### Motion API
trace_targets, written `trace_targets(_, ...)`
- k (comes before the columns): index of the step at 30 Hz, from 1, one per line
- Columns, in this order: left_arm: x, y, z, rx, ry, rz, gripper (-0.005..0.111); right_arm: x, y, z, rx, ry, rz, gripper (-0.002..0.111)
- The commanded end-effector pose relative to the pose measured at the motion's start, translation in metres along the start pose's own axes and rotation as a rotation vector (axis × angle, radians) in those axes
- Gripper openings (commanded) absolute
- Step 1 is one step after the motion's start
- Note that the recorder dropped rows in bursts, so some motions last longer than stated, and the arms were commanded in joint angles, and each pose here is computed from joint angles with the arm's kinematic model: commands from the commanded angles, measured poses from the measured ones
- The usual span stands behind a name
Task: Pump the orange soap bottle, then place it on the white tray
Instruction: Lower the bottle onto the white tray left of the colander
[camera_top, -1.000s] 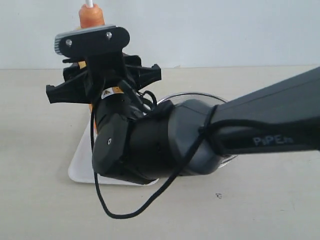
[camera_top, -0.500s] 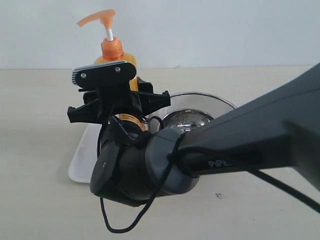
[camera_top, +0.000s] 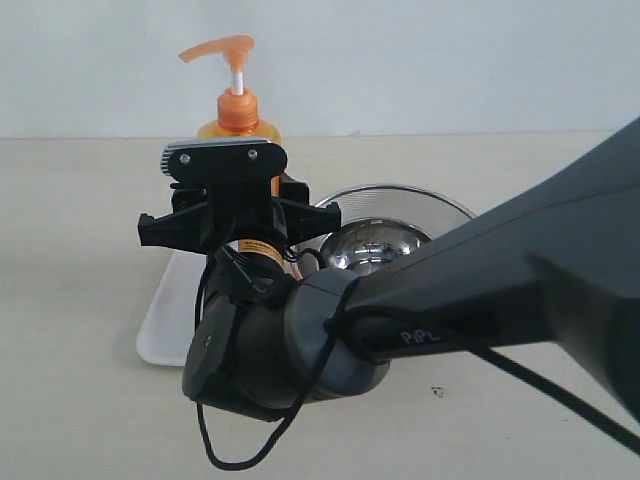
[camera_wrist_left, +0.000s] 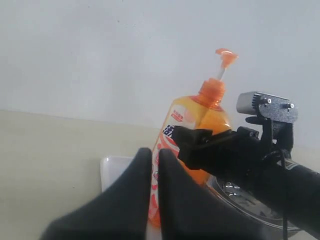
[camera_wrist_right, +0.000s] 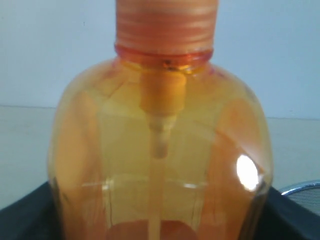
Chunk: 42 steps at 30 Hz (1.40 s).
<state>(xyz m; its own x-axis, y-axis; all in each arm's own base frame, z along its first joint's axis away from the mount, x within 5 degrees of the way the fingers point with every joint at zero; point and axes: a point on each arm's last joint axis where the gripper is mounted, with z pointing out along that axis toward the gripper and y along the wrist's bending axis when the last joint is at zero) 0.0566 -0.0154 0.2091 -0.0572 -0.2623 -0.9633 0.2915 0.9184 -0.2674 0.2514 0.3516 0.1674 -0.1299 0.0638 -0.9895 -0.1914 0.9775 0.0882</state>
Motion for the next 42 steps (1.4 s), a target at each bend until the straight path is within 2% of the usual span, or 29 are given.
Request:
trace_targets(1,0.001,0.001,0.0,-0.005,0.0,-0.016,0.005,-0.016,0.004,-0.001,-0.018,-0.081,-0.008,0.018)
trace_targets(4,0.001,0.001,0.0,-0.005,0.0,-0.016,0.005,-0.015,0.004,0.0,-0.025,-0.071,-0.008,0.045)
trace_targets(7,0.001,0.001,0.0,-0.005,0.0,-0.016,0.005,-0.014,0.004,0.0,-0.027,-0.068,-0.007,0.085)
trace_targets(8,0.001,0.001,0.0,-0.005,0.0,-0.016,0.005,-0.014,0.004,0.0,-0.027,-0.068,-0.01,0.105)
trace_targets(17,0.001,0.001,0.0,-0.005,0.0,-0.016,0.005,-0.014,0.003,-0.001,-0.009,-0.031,0.016,0.104)
trace_targets(20,0.001,0.001,0.0,-0.005,0.0,-0.016,0.005,-0.019,0.004,-0.004,-0.026,0.043,0.042,0.104)
trace_targets(27,0.001,0.001,0.0,-0.005,0.0,-0.016,0.005,-0.065,0.003,-0.038,0.028,0.093,-0.084,0.104)
trace_targets(34,0.001,0.001,0.0,-0.007,0.0,-0.015,0.005,-0.081,0.015,-0.079,0.077,0.047,-0.208,0.104)
trace_targets(38,0.001,0.001,0.0,-0.005,0.0,-0.011,0.005,-0.08,0.007,-0.091,0.13,0.043,-0.233,0.104)
trace_targets(42,0.001,0.001,0.0,-0.005,0.0,-0.011,0.005,-0.071,-0.013,-0.104,0.159,0.106,-0.162,0.104)
